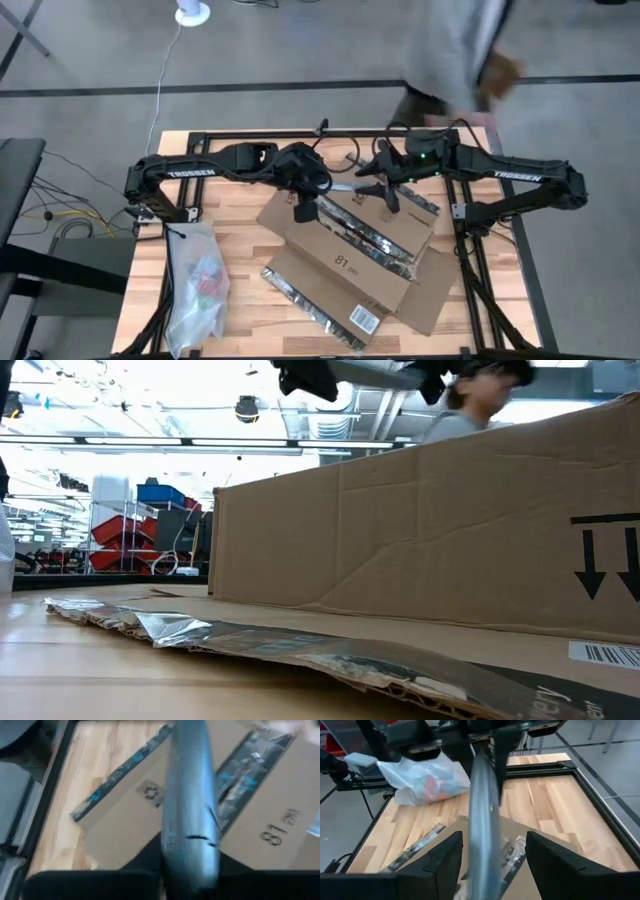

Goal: Unpack boxes
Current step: Break down the box until it is fully flat

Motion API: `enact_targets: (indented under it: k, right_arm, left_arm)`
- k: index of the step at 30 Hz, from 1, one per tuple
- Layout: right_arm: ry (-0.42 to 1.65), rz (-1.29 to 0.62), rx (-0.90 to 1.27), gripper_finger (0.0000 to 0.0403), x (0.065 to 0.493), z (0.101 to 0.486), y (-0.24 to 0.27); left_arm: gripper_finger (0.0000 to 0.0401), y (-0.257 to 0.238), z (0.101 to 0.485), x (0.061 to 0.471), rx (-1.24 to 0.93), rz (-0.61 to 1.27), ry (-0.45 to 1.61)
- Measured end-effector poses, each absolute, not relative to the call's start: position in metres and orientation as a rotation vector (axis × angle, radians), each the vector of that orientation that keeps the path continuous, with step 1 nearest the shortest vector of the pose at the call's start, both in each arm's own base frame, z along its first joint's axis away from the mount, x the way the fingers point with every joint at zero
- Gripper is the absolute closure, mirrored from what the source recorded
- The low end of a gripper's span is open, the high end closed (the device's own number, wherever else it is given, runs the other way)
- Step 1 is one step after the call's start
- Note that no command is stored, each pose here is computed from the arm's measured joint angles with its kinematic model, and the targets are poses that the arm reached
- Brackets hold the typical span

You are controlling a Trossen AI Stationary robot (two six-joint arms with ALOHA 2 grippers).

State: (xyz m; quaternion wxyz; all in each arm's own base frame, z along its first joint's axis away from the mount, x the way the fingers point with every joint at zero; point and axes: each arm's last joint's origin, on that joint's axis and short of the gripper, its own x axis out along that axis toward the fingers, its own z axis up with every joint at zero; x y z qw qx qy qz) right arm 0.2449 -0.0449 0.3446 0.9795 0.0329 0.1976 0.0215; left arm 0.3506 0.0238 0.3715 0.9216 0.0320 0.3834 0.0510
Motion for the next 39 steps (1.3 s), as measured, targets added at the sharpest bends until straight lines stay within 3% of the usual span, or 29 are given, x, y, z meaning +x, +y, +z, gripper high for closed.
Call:
enact_targets:
  k: [16, 23, 32, 39]
  right_arm:
    - [0.299, 0.092, 0.038, 0.0207, 0.249, 0.354, -0.034]
    - [0.199, 0.084, -0.006, 0.0207, 0.233, 0.381, -0.034]
    - [0.26, 0.055, 0.009, 0.0207, 0.218, 0.38, -0.039]
    - [0.327, 0.081, 0.013, 0.0207, 0.242, 0.364, -0.038]
  left_arm:
    - [0.0392, 0.022, 0.379, 0.351, 0.082, 0.107, 0.728]
    - [0.0394, 0.023, 0.378, 0.35, 0.08, 0.11, 0.735]
    - [0.0394, 0.023, 0.378, 0.351, 0.066, 0.118, 0.732]
    - [0.0394, 0.023, 0.379, 0.351, 0.049, 0.124, 0.728]
